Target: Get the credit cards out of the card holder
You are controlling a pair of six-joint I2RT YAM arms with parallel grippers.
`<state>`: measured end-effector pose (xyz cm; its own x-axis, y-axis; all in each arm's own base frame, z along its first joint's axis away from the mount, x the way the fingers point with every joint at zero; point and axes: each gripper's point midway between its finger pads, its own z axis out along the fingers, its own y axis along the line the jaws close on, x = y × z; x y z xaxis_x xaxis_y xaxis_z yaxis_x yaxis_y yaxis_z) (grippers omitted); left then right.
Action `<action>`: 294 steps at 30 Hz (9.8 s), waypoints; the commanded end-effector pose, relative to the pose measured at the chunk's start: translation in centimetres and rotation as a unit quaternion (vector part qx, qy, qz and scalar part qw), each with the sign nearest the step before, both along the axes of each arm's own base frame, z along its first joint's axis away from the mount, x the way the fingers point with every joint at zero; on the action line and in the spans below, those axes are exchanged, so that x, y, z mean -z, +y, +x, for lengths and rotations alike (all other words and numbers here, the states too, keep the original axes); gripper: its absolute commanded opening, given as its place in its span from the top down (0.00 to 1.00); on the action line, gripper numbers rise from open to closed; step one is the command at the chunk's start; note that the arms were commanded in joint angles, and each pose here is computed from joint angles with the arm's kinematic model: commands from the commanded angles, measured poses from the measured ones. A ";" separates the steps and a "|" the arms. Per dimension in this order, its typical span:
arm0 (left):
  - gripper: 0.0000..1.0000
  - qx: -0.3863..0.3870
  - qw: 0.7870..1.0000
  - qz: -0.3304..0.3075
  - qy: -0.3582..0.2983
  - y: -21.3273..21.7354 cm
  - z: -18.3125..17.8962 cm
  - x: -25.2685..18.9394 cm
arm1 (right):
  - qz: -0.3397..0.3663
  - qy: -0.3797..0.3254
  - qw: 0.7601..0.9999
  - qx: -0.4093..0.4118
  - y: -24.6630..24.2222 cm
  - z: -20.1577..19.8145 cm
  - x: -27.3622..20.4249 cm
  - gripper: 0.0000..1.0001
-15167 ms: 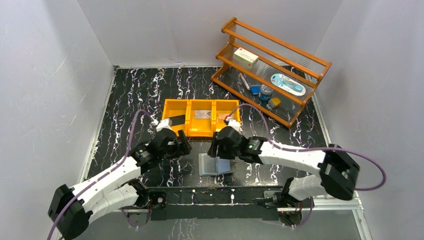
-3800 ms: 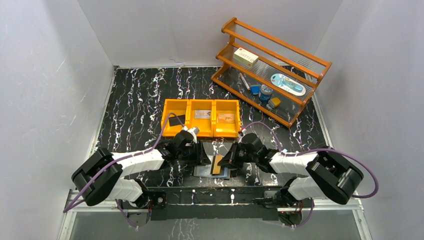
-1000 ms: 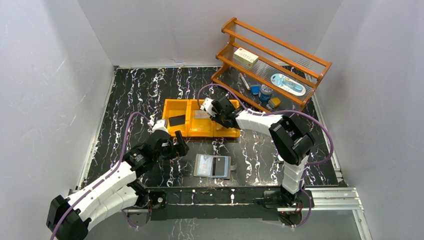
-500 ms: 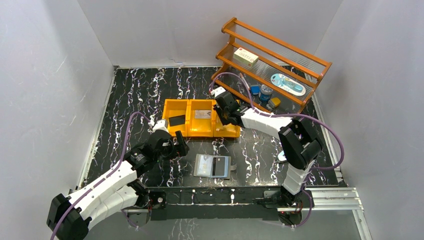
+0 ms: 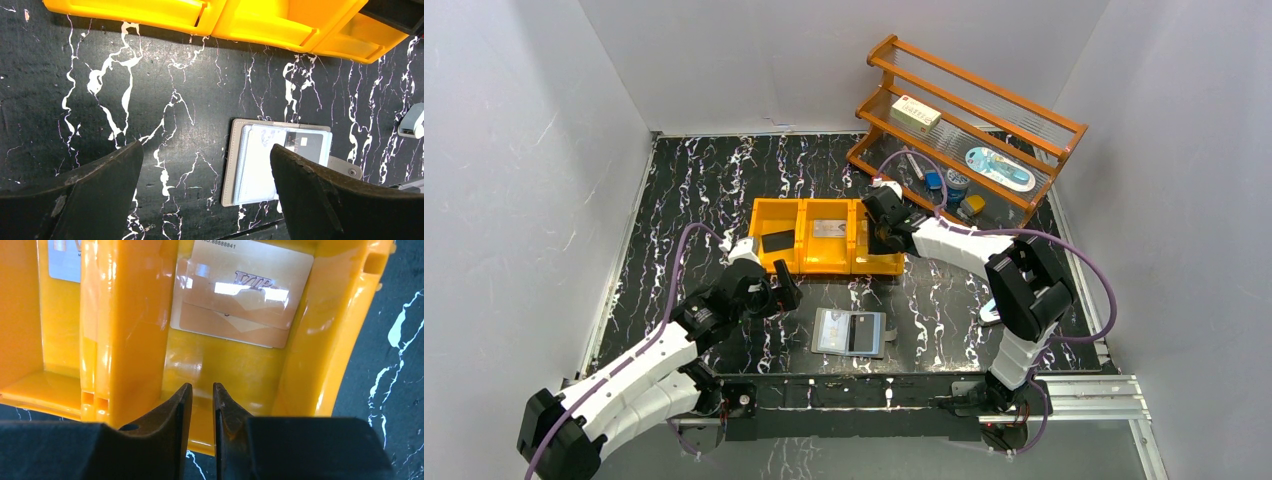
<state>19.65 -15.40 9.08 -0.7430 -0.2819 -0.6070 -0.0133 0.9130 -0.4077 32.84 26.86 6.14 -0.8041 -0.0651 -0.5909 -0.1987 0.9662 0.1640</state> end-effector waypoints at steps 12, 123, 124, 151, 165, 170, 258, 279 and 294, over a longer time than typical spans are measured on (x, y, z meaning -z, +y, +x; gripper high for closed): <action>0.02 -0.021 1.000 -0.013 -0.013 0.9 -0.3 -0.9 | 0.019 0.008 0.995 0.093 -0.7 1.1 -1.3 0.70; 0.32 0.288 0.933 -0.185 0.108 -13.3 -3.6 -0.8 | 0.192 0.185 0.963 0.051 -2.6 -19.2 5.9 0.74; 0.33 0.287 0.933 -0.184 0.114 -13.5 -3.8 -0.5 | 0.191 0.186 0.963 0.052 -2.6 -19.2 6.0 0.74; 0.58 0.221 0.944 -0.175 0.171 -14.2 -4.8 5.0 | 0.204 0.194 0.958 0.061 -2.4 -19.4 6.6 0.76; 0.91 0.262 0.931 -0.177 0.183 -15.3 -6.0 4.9 | 0.201 0.193 0.958 0.068 -2.6 -19.3 6.7 0.76; 0.99 0.241 0.943 -0.153 0.170 -14.2 -5.5 5.2 | 0.200 0.183 0.960 0.068 -2.7 -19.0 6.2 0.75; 1.00 0.365 0.897 0.170 -0.183 -7.4 2.3 -5.5 | 0.278 0.081 0.957 -0.032 1.3 -15.7 -3.1 0.67; 1.00 0.378 0.758 0.465 -0.258 3.7 16.5 -8.2 | 0.270 0.069 0.960 -0.012 -0.1 -15.6 -3.9 0.67; 1.00 0.444 0.737 0.455 -0.228 2.4 19.4 -3.0 | 0.263 0.094 0.960 -0.008 -0.1 -16.2 -3.3 0.66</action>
